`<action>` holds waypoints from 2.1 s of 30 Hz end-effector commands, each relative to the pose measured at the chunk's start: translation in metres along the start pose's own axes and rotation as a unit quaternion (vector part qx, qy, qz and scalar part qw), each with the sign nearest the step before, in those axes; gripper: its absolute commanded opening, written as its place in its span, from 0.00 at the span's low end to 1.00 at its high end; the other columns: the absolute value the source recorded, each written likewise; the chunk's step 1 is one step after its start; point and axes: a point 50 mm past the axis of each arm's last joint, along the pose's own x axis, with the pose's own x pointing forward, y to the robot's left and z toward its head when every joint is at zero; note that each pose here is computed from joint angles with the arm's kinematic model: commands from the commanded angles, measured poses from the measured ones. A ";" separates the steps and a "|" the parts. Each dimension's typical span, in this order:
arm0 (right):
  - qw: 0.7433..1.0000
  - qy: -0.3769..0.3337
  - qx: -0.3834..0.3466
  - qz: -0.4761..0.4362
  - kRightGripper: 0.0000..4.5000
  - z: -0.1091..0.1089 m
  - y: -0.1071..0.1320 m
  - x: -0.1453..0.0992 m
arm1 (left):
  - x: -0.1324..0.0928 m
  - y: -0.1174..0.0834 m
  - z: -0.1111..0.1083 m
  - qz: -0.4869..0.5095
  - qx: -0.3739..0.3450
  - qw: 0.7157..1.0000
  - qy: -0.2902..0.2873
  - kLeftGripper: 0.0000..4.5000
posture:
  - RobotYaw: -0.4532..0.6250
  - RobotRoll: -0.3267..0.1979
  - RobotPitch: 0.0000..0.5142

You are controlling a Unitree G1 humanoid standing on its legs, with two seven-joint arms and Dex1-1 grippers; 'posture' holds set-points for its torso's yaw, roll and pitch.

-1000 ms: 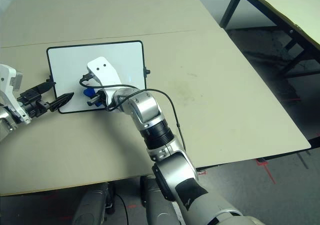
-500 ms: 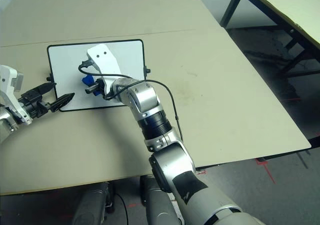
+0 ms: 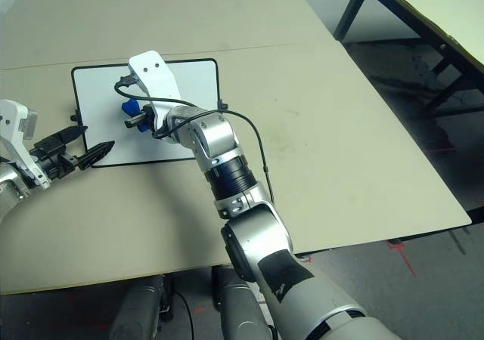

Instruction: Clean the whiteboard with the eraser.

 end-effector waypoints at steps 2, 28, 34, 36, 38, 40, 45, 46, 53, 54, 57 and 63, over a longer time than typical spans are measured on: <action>0.999 -0.002 0.009 0.043 0.03 -0.004 0.026 0.005 | -0.001 -0.002 -0.003 -0.004 -0.001 1.000 0.007 1.00 | 0.63 0.62 0.45; 0.999 -0.037 0.015 0.001 0.03 0.008 0.007 0.016 | 0.002 -0.004 -0.002 -0.005 -0.003 1.000 0.004 1.00 | 0.63 0.62 0.46; 0.999 0.006 0.013 0.040 0.03 -0.019 0.026 0.015 | 0.002 -0.003 -0.002 -0.004 -0.003 1.000 0.003 1.00 | 0.63 0.62 0.46; 0.998 0.018 0.011 0.052 0.03 -0.025 0.033 0.014 | 0.002 -0.003 -0.002 -0.005 -0.003 1.000 0.003 1.00 | 0.63 0.62 0.46; 0.998 0.024 0.010 0.054 0.03 -0.029 0.034 0.013 | 0.003 -0.003 -0.002 -0.005 -0.004 1.000 0.003 1.00 | 0.63 0.62 0.46; 0.998 0.026 0.012 0.048 0.03 -0.029 0.030 0.014 | 0.003 -0.003 -0.002 -0.005 -0.004 1.000 0.003 1.00 | 0.63 0.62 0.46; 1.000 -0.023 0.020 0.004 0.03 -0.006 0.011 0.017 | 0.002 -0.003 -0.003 -0.005 -0.005 1.000 0.003 1.00 | 0.63 0.62 0.46; 0.999 -0.038 0.023 -0.002 0.03 0.000 0.009 0.017 | 0.003 -0.003 -0.003 -0.005 -0.005 1.000 0.003 1.00 | 0.63 0.62 0.46; 0.998 -0.053 0.030 -0.005 0.02 0.005 0.007 0.020 | 0.004 -0.004 -0.002 -0.007 -0.006 1.000 0.001 1.00 | 0.62 0.62 0.46; 0.999 -0.045 0.029 0.001 0.02 0.001 0.010 0.021 | 0.004 -0.004 -0.002 -0.007 -0.005 1.000 0.001 1.00 | 0.63 0.62 0.46; 0.999 -0.020 0.026 0.025 0.02 -0.013 0.022 0.020 | 0.004 -0.004 -0.002 -0.007 -0.006 1.000 0.001 1.00 | 0.62 0.62 0.46; 0.998 0.004 0.021 0.054 0.02 -0.026 0.037 0.018 | 0.004 -0.005 -0.002 -0.007 -0.007 1.000 0.000 1.00 | 0.63 0.62 0.46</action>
